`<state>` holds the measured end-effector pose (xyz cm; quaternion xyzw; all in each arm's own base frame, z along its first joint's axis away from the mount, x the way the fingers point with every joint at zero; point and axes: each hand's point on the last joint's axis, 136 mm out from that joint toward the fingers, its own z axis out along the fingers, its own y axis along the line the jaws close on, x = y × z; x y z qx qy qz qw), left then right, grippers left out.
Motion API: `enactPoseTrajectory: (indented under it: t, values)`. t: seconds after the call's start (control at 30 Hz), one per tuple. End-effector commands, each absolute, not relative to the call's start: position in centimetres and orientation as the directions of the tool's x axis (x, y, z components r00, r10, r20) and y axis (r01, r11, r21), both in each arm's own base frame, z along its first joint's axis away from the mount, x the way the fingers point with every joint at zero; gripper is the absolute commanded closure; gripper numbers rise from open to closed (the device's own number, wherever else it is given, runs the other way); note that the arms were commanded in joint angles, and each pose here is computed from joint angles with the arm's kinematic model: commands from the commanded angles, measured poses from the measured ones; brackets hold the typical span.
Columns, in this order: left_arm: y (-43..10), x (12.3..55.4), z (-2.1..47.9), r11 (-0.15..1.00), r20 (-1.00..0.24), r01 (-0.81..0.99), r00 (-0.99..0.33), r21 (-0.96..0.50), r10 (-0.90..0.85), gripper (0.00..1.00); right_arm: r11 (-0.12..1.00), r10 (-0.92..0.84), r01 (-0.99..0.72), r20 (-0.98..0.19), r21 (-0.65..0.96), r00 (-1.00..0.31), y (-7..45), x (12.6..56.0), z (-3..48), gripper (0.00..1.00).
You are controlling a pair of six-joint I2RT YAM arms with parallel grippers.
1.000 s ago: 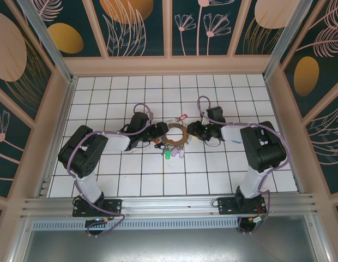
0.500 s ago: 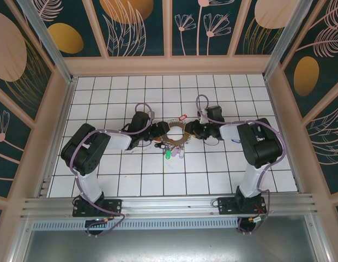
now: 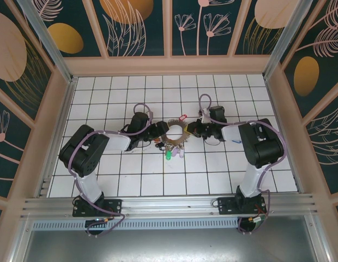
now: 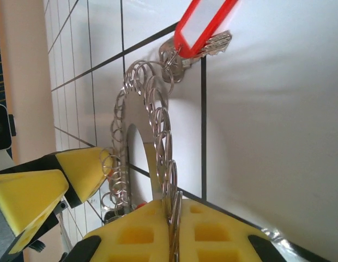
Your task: Put the keys on the keyring
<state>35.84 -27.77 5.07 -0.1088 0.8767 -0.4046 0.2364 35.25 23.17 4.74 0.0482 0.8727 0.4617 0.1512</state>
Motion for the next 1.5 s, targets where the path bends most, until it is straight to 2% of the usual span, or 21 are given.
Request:
enactPoseTrajectory:
  t: [0.0, 0.1, 0.27, 0.4, 0.47, 0.6, 0.8, 1.03, 1.33, 1.47]
  values:
    - [-26.3, 36.3, 6.6, 0.664, -0.369, -0.018, -0.820, -0.748, -0.438, 0.28, 0.541, 0.242, -0.079, -0.245, 0.837, -0.939, 22.7, 35.2, 6.6, 0.97]
    - [-24.9, 36.4, 8.0, 0.681, -0.411, -0.031, -0.777, -0.732, -0.477, 0.23, 0.505, 0.266, -0.090, -0.254, 0.859, -0.930, 22.3, 35.3, 8.3, 1.00]
    - [-23.1, 36.3, 10.3, 0.691, -0.460, -0.047, -0.713, -0.722, -0.529, 0.13, 0.420, 0.321, -0.122, -0.273, 0.899, -0.907, 21.4, 35.6, 12.1, 1.00]
    - [-22.9, 36.2, 13.4, 0.657, -0.490, 0.006, -0.671, -0.753, -0.556, 0.07, 0.349, 0.377, -0.161, -0.296, 0.923, -0.878, 20.3, 35.9, 16.1, 1.00]
    - [-23.6, 36.2, 15.5, 0.612, -0.492, 0.066, -0.664, -0.788, -0.563, 0.07, 0.325, 0.400, -0.183, -0.311, 0.928, -0.862, 19.8, 36.0, 17.9, 1.00]
    - [-25.9, 35.8, 19.6, 0.476, -0.463, 0.190, -0.684, -0.859, -0.563, 0.09, 0.300, 0.430, -0.227, -0.343, 0.927, -0.835, 19.3, 36.0, 21.1, 1.00]
    - [-28.5, 35.8, 23.4, 0.329, -0.438, 0.299, -0.726, -0.896, -0.531, 0.11, 0.281, 0.454, -0.269, -0.375, 0.921, -0.808, 19.0, 35.6, 24.3, 1.00]
    - [-29.9, 36.0, 24.3, 0.273, -0.431, 0.336, -0.751, -0.902, -0.500, 0.14, 0.265, 0.469, -0.294, -0.389, 0.919, -0.793, 18.9, 35.0, 26.3, 1.00]
    - [-31.3, 35.2, 25.6, 0.134, -0.405, 0.389, -0.788, -0.911, -0.465, 0.27, 0.239, 0.468, -0.316, -0.394, 0.918, -0.791, 19.3, 34.5, 27.7, 1.00]
    - [-31.4, 35.3, 25.4, 0.126, -0.397, 0.385, -0.792, -0.914, -0.463, 0.33, 0.232, 0.464, -0.324, -0.397, 0.917, -0.792, 19.5, 34.4, 28.1, 1.00]
